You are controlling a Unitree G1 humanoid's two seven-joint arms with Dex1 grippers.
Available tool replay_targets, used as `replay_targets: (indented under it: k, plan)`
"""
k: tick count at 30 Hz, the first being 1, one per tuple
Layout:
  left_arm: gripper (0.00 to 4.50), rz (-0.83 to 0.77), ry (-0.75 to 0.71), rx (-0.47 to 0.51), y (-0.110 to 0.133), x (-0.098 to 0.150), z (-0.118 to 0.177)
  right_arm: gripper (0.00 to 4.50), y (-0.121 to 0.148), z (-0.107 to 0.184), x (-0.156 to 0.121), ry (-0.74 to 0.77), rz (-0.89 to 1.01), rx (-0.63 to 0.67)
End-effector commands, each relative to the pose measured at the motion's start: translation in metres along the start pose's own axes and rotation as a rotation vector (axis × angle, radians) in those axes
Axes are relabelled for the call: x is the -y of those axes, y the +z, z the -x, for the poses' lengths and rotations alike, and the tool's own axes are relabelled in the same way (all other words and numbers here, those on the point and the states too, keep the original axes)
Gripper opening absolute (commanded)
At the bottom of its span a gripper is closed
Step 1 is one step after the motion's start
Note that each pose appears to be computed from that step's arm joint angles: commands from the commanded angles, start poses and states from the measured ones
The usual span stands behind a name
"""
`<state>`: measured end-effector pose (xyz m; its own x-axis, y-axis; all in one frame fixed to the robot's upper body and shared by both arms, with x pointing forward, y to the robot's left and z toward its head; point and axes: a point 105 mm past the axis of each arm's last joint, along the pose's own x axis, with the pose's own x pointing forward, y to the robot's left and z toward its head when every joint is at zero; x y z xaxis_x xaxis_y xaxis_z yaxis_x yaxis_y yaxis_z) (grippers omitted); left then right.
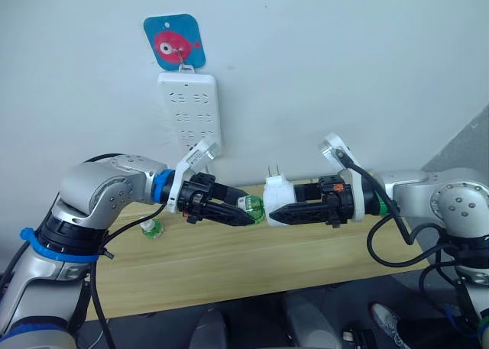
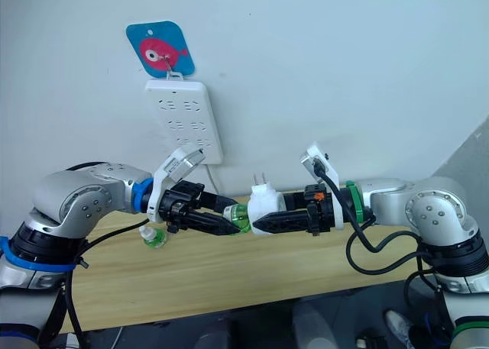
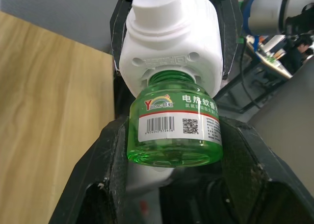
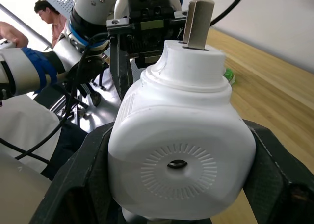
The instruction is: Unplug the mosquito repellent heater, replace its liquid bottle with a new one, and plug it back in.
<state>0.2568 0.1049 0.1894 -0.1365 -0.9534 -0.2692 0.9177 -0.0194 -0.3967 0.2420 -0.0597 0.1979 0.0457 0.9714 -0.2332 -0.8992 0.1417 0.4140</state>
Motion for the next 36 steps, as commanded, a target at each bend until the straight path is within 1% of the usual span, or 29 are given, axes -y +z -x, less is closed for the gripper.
replay_targets:
  k: [1,5,13,22,24,25,29,33,34,36]
  plan:
    - [2.30,0.001,0.107,0.015,0.005,-0.002,0.024,3.06,0.001,0.009,-0.004,-0.012,0.040,-0.012]
    - [2.30,0.022,0.102,0.009,0.005,0.001,0.027,3.06,0.002,0.014,-0.007,0.013,0.043,-0.022]
    - [2.30,0.143,0.084,0.061,0.011,0.002,0.025,3.06,0.006,0.012,-0.011,0.031,0.154,-0.043]
    - [2.30,0.031,0.146,0.106,0.019,-0.006,0.020,3.06,0.007,0.010,-0.012,0.041,0.164,-0.026]
    - [3.01,0.016,0.140,0.099,0.018,-0.006,0.019,3.06,0.008,0.010,-0.012,0.040,0.158,-0.021]
    - [3.17,0.014,0.133,0.101,0.018,-0.005,0.019,3.06,0.008,0.010,-0.011,0.040,0.154,-0.019]
    - [4.46,-0.042,0.141,0.097,0.017,-0.005,0.022,3.06,0.007,0.011,-0.011,0.040,0.135,-0.017]
    - [4.50,-0.090,0.165,0.098,0.016,-0.008,0.027,3.06,0.005,0.012,-0.008,0.026,0.114,-0.020]
    - [4.50,-0.109,0.192,0.106,0.017,-0.011,0.030,3.06,0.004,0.012,-0.007,0.020,0.108,-0.021]
    - [4.50,-0.203,0.241,0.106,0.017,-0.015,0.035,3.06,0.003,0.013,-0.001,-0.010,0.087,-0.018]
